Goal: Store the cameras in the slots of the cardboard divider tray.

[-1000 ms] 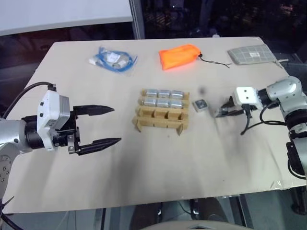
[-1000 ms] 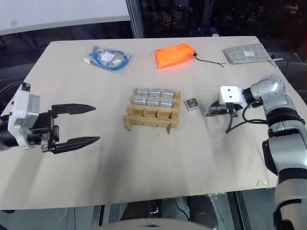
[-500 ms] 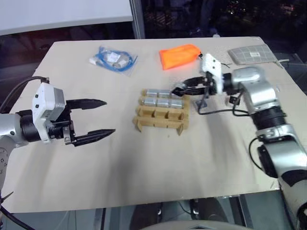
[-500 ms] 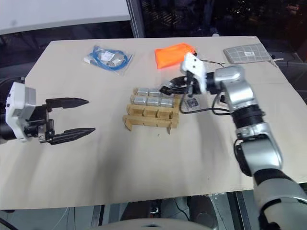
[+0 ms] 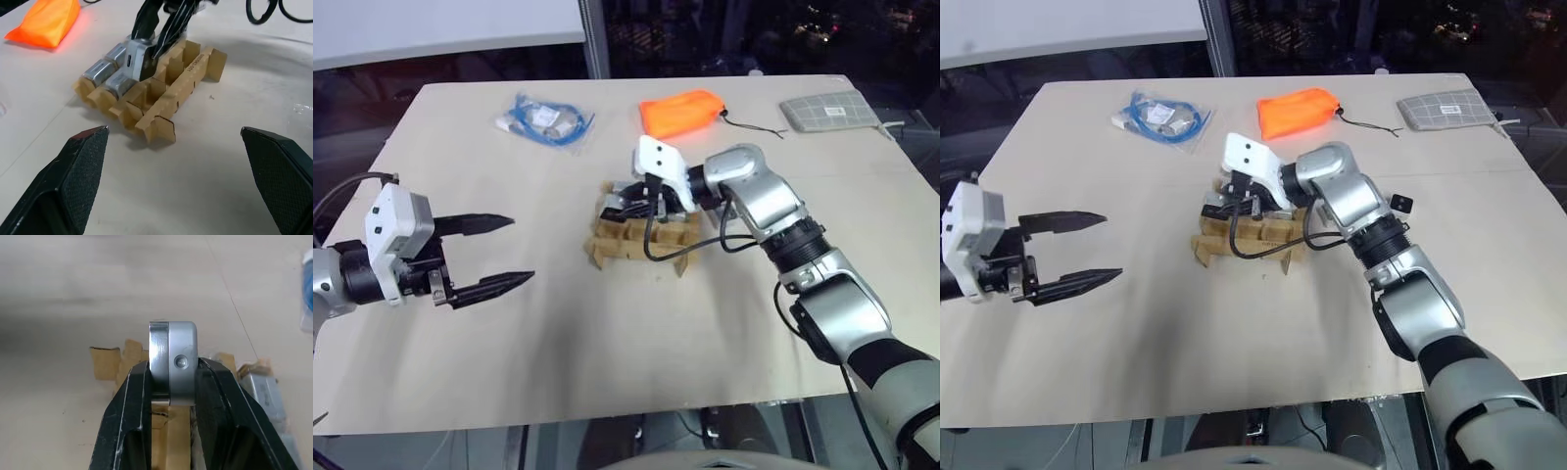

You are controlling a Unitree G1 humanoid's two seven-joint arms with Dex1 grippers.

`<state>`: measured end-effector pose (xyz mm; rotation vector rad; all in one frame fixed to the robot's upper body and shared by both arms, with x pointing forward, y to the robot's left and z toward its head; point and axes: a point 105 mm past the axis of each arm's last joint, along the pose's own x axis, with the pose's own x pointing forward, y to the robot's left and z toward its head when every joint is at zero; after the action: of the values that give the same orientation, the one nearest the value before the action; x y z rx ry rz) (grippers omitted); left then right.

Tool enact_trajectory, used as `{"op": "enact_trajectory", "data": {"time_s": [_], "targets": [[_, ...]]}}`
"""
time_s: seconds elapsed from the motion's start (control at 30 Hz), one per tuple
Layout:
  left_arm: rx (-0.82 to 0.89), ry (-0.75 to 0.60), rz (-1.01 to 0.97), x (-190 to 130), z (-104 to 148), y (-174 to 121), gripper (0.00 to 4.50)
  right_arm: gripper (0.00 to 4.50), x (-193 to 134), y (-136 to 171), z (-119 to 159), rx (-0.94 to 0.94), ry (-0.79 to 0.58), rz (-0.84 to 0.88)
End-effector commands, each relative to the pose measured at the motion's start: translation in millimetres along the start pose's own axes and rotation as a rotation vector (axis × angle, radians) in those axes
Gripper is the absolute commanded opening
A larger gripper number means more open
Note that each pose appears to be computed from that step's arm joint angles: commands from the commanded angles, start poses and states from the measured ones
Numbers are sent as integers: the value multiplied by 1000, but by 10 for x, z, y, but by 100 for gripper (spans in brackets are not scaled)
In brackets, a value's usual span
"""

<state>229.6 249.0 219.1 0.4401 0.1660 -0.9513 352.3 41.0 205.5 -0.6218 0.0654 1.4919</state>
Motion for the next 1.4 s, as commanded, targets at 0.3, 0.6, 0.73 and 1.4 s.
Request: {"op": "enact_trajectory", "data": {"time_s": [0.3, 0.6, 0.73, 1.4], "targets": [[68, -3, 37, -80, 106, 27, 450, 70, 148, 35, -34, -77, 145, 9], [66, -5, 38, -67, 89, 25, 450, 70, 228, 34, -102, -49, 191, -5], [65, -8, 34, -55, 88, 24, 450, 70, 251, 44, -126, -49, 209, -3], [59, -36, 4, 13, 113, 5, 450, 439, -732, -264, -65, 169, -11, -328]]}}
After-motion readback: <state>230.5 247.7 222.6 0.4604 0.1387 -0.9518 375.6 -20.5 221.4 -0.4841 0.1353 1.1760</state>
